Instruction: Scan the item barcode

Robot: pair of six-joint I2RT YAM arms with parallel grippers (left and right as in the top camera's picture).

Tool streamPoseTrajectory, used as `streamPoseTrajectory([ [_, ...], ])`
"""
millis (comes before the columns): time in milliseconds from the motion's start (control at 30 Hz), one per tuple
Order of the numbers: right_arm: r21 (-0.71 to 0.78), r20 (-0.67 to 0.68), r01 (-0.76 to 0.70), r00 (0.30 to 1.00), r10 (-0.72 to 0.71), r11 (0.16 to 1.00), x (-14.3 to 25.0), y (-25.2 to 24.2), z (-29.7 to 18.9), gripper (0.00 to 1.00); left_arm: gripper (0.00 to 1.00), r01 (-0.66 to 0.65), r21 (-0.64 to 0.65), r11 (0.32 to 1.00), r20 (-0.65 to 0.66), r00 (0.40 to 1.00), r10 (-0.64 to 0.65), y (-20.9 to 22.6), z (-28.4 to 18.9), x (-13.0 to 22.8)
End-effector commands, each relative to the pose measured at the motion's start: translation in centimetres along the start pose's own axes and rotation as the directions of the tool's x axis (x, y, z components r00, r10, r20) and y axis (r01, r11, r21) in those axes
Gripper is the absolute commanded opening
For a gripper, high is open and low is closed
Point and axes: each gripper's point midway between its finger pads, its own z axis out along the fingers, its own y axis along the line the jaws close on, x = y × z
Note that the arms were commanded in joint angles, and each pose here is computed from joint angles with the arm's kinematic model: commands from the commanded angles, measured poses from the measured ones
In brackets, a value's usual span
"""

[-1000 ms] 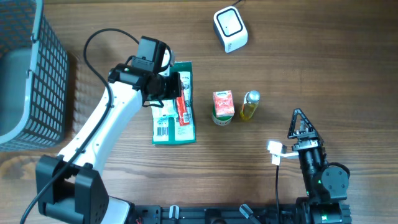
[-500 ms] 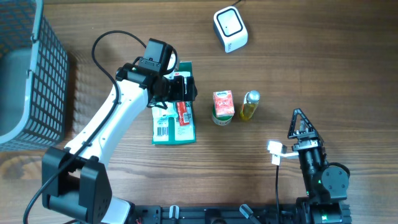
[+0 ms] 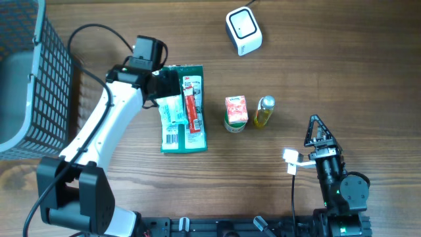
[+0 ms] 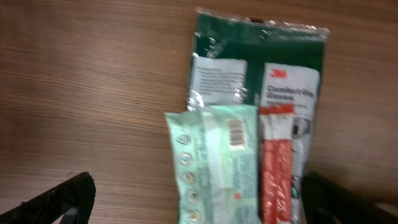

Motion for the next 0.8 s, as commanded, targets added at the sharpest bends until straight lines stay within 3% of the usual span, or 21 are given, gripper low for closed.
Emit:
streamPoseTrajectory([
  [0, 0.005, 0.019, 0.041, 0.999, -0.041, 0.999, -0.4, 0.0, 0.0, 1.00, 1.00, 0.063, -0.085, 0.994, 0.025, 0.998, -0.061, 3.5, 0.6, -1.0],
  [267, 0.005, 0.019, 0.041, 0.999, -0.041, 0.999, -0.4, 0.0, 0.0, 1.00, 1.00, 0.189, -0.170, 0.967, 0.029, 0.982, -0.187, 9.5, 0.7, -1.6],
  [767, 0.022, 0.003, 0.044, 0.999, -0.044, 0.999, 0.0, -0.5, 0.0, 1.00, 1.00, 0.198, -0.174, 0.965, 0.031, 0.980, -0.196, 9.8, 0.7, -1.6],
])
